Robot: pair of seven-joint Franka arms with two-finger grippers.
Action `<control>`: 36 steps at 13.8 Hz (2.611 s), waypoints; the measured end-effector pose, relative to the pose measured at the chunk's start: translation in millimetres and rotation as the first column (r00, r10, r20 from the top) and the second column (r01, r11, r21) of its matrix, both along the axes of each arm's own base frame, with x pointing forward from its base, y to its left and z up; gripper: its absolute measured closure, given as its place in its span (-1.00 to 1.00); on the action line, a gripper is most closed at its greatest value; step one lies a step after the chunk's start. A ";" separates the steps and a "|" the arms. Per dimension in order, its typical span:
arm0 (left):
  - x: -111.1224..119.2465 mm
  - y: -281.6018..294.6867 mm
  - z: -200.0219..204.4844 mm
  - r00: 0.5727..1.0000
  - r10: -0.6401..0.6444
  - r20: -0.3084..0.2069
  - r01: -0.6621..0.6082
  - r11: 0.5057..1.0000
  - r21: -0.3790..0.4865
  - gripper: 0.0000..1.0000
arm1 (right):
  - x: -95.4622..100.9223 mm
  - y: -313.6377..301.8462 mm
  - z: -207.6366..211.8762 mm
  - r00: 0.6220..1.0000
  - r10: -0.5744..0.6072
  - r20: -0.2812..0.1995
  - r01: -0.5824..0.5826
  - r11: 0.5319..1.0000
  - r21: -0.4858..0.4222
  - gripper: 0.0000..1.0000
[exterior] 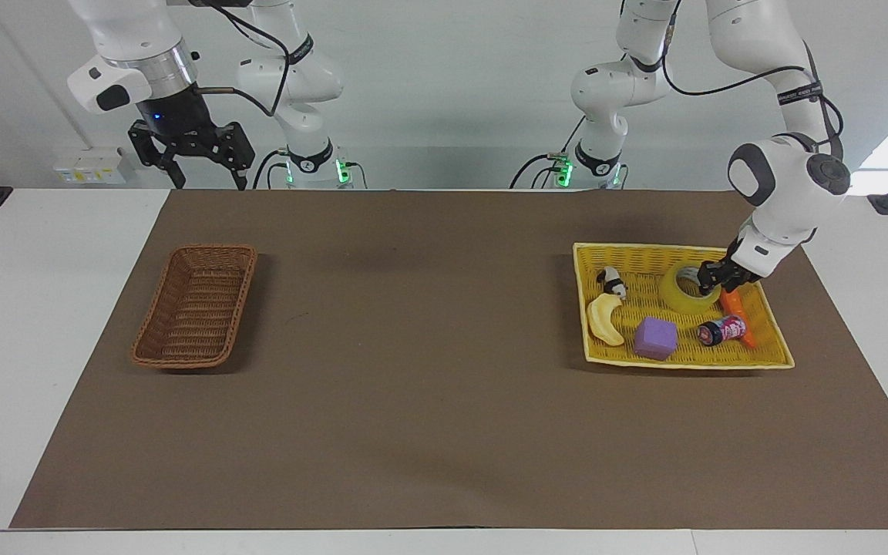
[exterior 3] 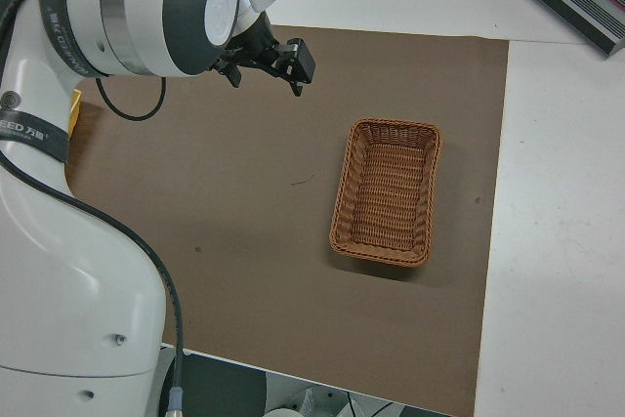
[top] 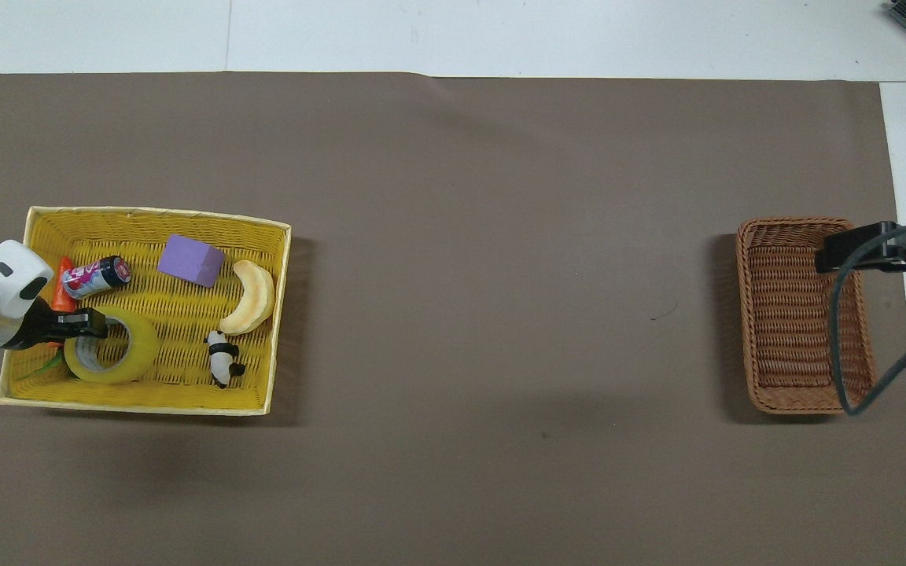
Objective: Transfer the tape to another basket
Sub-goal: 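Close the left gripper on the rim of the yellow tape roll, then lift the tape with the left gripper while the right gripper reaches toward it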
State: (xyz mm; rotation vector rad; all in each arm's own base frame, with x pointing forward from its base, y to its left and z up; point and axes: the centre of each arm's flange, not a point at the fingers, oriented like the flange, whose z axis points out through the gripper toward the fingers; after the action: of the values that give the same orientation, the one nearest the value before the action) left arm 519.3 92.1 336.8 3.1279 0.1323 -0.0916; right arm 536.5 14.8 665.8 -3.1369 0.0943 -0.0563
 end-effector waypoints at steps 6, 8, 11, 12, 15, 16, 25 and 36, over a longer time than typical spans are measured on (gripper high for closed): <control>-0.8 -2.1 -5.7 1.000 0.020 -0.001 -0.020 1.000 0.001 0.57 | 0.0 0.0 0.0 1.000 0.000 0.000 0.000 1.000 0.000 -1.00; -0.7 -2.1 -5.7 1.000 0.025 -0.001 -0.025 1.000 0.002 0.58 | 0.0 0.0 0.0 1.000 0.000 0.000 0.000 1.000 0.000 -1.00; -0.7 -2.1 -5.6 1.000 0.026 -0.001 -0.026 1.000 0.002 0.58 | 0.0 0.0 0.0 1.000 0.000 0.000 0.000 1.000 0.000 -1.00; -0.7 -2.1 -5.6 1.000 0.026 -0.001 -0.026 1.000 0.002 0.58 | 0.0 0.0 0.0 1.000 0.000 0.000 0.000 1.000 0.000 -1.00; -0.4 -2.1 -5.3 1.000 0.026 -0.002 -0.026 1.000 0.002 0.58 | -0.8 -0.3 2.1 1.000 -0.001 0.003 0.001 1.000 0.001 -1.00; 0.7 -1.9 -4.0 1.000 0.026 -0.004 -0.026 1.000 0.001 0.58 | -1.7 -0.7 4.3 1.000 -0.001 0.007 0.001 1.000 0.001 -1.00; 45.9 -4.0 105.6 0.999 0.008 -0.038 -0.008 1.000 -0.005 0.58 | -8.4 -0.1 6.5 1.000 0.000 -0.008 0.000 1.000 0.001 -1.00; 32.0 -113.2 253.8 1.000 0.021 0.005 -0.021 1.000 0.013 0.58 | 6.7 27.6 -31.3 0.999 -0.033 -0.014 0.036 0.955 0.295 -1.00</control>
State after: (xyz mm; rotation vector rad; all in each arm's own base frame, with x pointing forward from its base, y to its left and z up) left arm 551.3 -21.1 590.7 3.1392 0.1661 -0.0831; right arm 543.3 42.5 634.5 -2.8364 0.1434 -0.0258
